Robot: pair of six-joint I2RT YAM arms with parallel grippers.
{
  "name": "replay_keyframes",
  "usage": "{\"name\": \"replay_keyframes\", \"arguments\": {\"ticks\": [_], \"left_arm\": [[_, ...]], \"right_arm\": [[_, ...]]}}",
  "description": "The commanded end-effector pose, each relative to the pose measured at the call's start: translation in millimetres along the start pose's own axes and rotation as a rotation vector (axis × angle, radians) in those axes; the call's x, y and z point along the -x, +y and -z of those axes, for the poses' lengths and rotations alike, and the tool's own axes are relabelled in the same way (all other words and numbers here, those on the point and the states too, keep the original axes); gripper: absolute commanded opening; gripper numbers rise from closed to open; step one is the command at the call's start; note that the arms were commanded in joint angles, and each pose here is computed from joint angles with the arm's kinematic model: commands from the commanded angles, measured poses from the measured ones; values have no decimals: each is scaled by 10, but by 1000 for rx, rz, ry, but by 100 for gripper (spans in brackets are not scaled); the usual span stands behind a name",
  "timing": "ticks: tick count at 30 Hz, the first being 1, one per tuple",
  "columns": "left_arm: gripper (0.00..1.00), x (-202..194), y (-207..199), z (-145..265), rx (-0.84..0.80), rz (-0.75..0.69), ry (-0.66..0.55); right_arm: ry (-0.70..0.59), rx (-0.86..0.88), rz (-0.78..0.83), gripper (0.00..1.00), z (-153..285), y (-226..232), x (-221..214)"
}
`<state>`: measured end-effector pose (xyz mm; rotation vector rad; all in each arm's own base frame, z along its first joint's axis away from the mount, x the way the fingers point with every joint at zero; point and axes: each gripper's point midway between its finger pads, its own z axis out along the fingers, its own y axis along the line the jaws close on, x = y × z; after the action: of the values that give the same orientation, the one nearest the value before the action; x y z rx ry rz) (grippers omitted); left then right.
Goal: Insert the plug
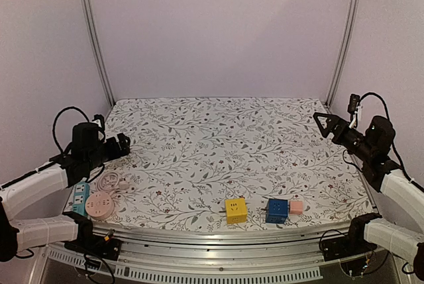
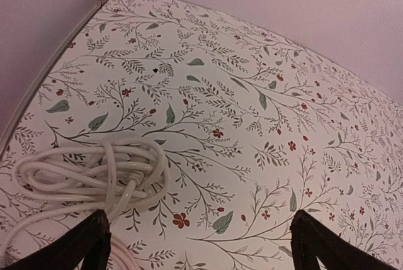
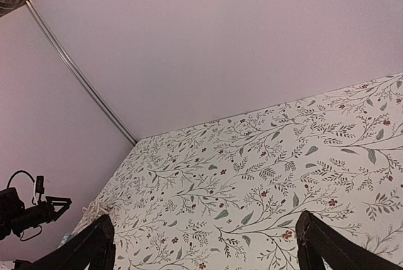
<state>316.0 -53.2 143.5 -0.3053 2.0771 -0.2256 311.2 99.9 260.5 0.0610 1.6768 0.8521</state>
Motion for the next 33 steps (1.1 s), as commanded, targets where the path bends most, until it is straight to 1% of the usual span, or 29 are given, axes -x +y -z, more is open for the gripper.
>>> {"name": "replay_keyframes", "arguments": {"ticks": [1, 7, 9, 13, 16, 18, 20, 24, 29, 33], "left_arm": [[99, 84, -41, 7, 0, -13, -14], [99, 106, -35, 38, 17, 1, 6], [98, 101, -18, 71, 28, 16, 15], [96, 23, 81, 194, 86, 39, 37], [96, -23, 156, 307, 133, 47, 44], [96, -50, 214, 385, 165, 56, 42], [96, -74, 262, 459, 188, 72, 37], [96, -203, 311, 521, 216, 85, 56], [93, -409, 356, 490, 266, 56, 118], [90, -568, 280, 401, 238, 57, 178]], "right_arm": [[-18, 1, 8, 99, 3, 8, 60], [-14, -27, -10, 99, -15, -29, 86], [-14, -28, -15, 99, -19, -30, 88], [-13, -30, -49, 99, -23, -36, 88], [-28, -46, -126, 99, -10, -91, 58], [-22, -16, -196, 99, -20, -58, 3], [18, -40, -240, 99, -71, -71, -83], [73, -117, -268, 99, -182, -77, -214], [142, -84, -234, 99, -270, 176, -502], [200, -73, -223, 99, -328, 204, -674]]}}
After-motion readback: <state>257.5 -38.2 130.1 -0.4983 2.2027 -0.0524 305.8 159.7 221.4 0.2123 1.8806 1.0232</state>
